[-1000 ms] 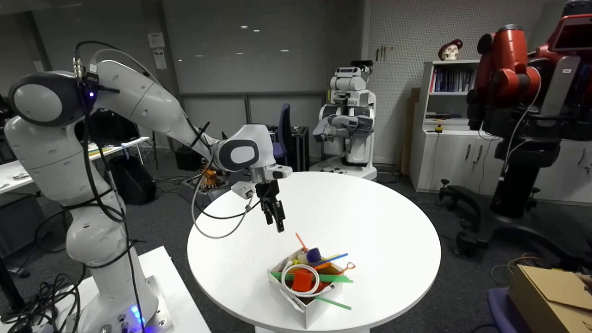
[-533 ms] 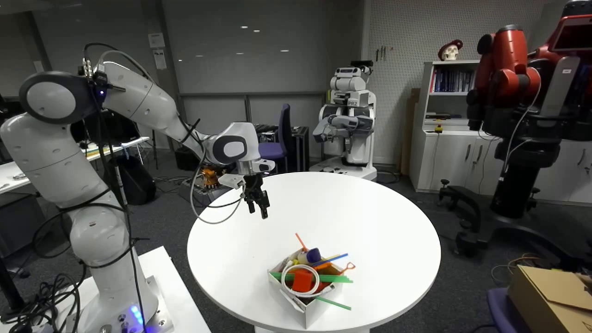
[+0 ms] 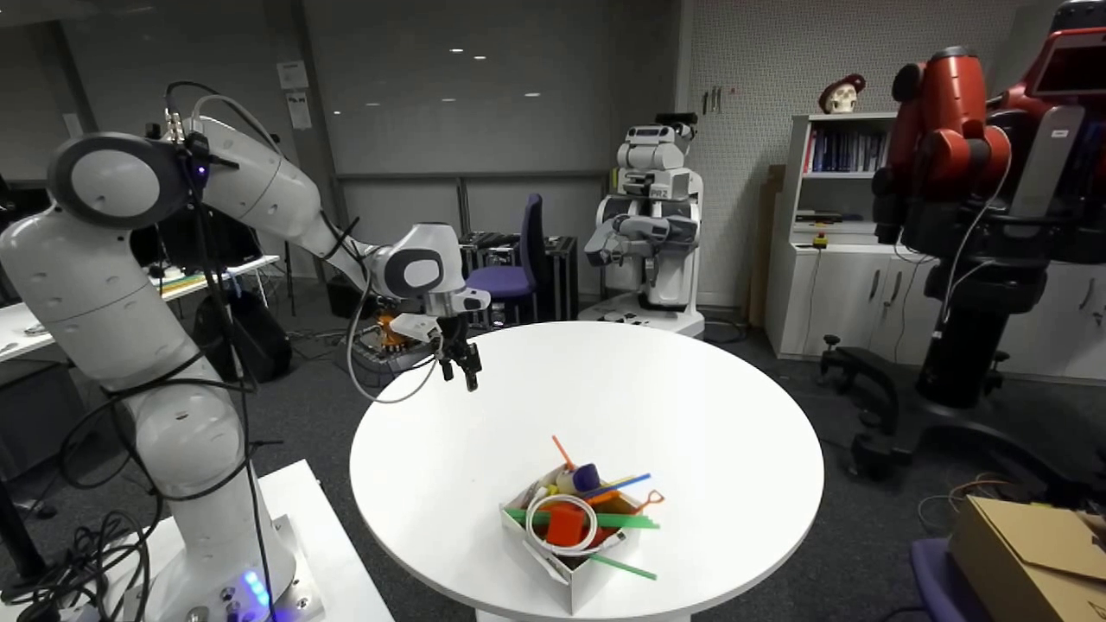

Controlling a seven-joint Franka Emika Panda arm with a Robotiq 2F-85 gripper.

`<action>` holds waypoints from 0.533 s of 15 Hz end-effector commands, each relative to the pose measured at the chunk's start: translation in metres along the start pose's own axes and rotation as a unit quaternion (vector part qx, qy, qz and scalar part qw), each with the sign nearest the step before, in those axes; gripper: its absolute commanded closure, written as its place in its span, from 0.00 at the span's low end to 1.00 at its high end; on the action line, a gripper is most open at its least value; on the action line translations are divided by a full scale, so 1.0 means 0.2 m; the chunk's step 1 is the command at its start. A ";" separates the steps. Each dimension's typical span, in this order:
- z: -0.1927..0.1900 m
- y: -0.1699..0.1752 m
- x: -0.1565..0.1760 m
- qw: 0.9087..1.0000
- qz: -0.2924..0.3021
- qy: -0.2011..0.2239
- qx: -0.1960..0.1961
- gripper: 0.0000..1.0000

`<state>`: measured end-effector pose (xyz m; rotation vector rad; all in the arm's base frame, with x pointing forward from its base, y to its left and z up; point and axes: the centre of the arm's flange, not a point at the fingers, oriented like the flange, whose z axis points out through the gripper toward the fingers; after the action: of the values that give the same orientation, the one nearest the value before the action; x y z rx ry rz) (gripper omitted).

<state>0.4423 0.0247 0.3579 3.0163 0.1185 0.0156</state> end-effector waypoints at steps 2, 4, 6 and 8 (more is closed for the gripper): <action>-0.01 -0.01 0.01 1.000 0.005 0.004 0.009 0.00; -0.01 -0.01 0.01 1.000 0.006 0.005 0.010 0.00; -0.01 -0.01 0.01 1.000 0.006 0.005 0.010 0.00; -0.01 -0.01 0.01 1.000 0.006 0.005 0.010 0.00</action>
<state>0.4433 0.0278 0.3589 3.0372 0.1006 0.0298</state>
